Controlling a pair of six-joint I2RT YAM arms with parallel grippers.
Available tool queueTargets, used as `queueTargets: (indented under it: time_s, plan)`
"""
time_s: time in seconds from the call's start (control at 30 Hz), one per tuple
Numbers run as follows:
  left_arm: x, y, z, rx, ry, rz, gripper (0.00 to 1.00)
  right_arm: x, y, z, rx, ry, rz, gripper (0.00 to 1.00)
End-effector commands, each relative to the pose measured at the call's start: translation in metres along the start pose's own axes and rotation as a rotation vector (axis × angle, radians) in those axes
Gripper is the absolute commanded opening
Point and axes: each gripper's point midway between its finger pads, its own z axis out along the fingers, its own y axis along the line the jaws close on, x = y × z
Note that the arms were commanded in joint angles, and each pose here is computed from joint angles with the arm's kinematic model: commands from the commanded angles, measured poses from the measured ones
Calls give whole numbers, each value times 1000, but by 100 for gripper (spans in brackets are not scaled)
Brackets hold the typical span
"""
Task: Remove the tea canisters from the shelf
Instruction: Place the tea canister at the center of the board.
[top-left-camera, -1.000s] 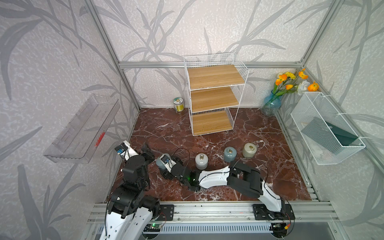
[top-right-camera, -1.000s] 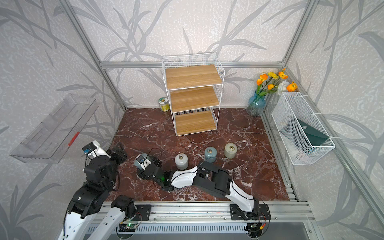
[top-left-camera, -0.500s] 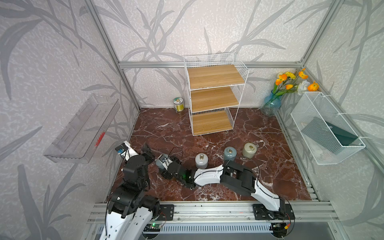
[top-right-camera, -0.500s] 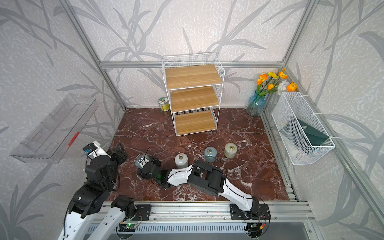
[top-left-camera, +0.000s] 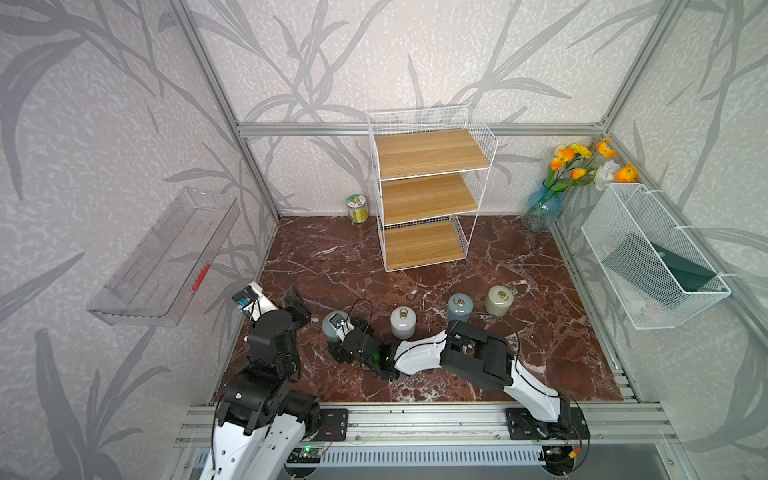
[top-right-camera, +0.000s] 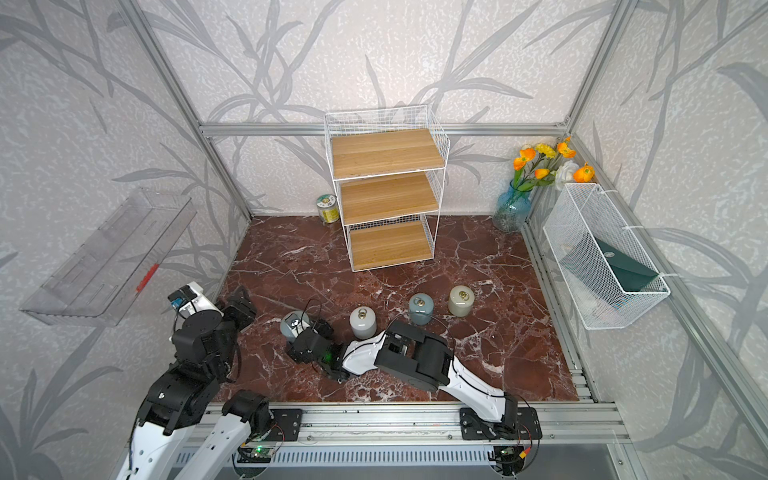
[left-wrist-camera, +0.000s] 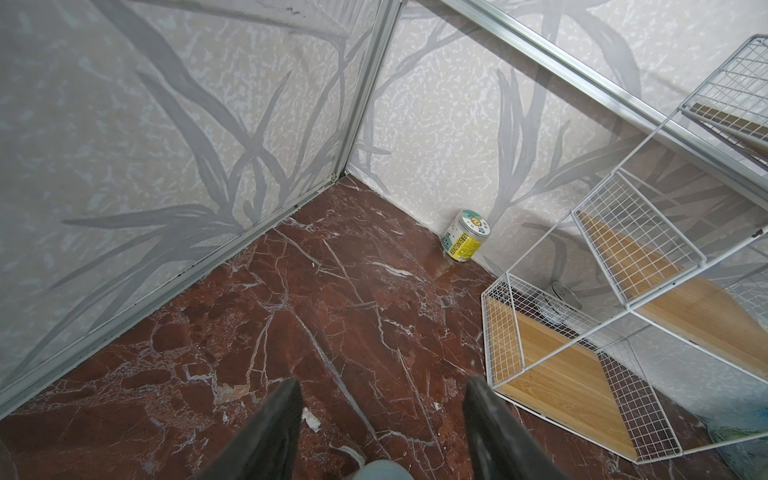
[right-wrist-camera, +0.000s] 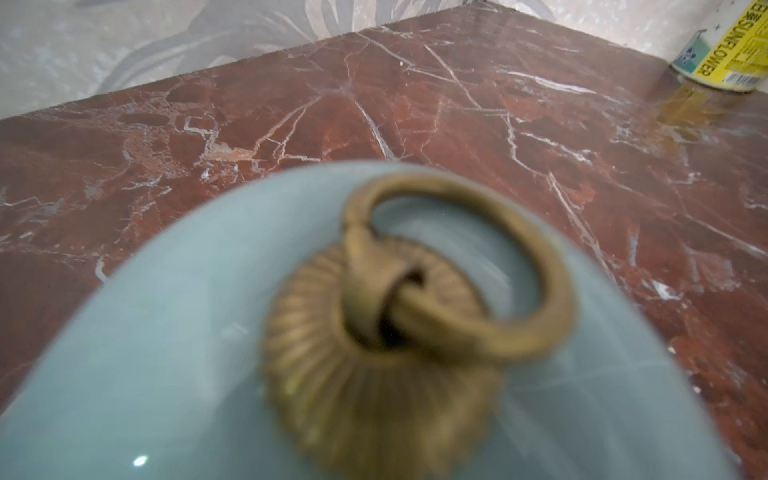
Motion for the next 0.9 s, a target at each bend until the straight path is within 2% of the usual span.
queueTargets:
  time_s: [0.0,0.13,0.37,0.43,0.5,0.57,0.63,0.7,0.8,0.87]
  plan:
    - [3,0,3,2,4,-17,63,-18,-6,-11,23,-18,28,93]
    - [2,-1,3,3,0,-15,63,-31,-3,-25,13,-58,22,95]
    - [-13,-6,7,-27,-26,50,67,-113,9,-82,-35,-204,-31,96]
    - [-20,-12,9,-30,-30,86,72,-134,4,-105,-52,-241,-19,96]
    - [-27,-18,13,-29,-41,129,83,-149,-6,-132,-43,-277,1,96]
    - [-34,-27,19,-27,-62,217,88,-159,-20,-166,-20,-340,10,97]
    - [-41,-27,28,-78,-83,295,90,-174,-49,-205,60,-406,19,97]
    - [-43,-33,39,-92,-96,380,91,-181,-81,-237,185,-423,-17,97]
    - [-32,-49,61,-48,-89,523,100,-177,-140,-283,442,-384,-68,97]
    - [-18,-53,78,-39,-68,591,100,-164,-184,-311,568,-345,-55,97]
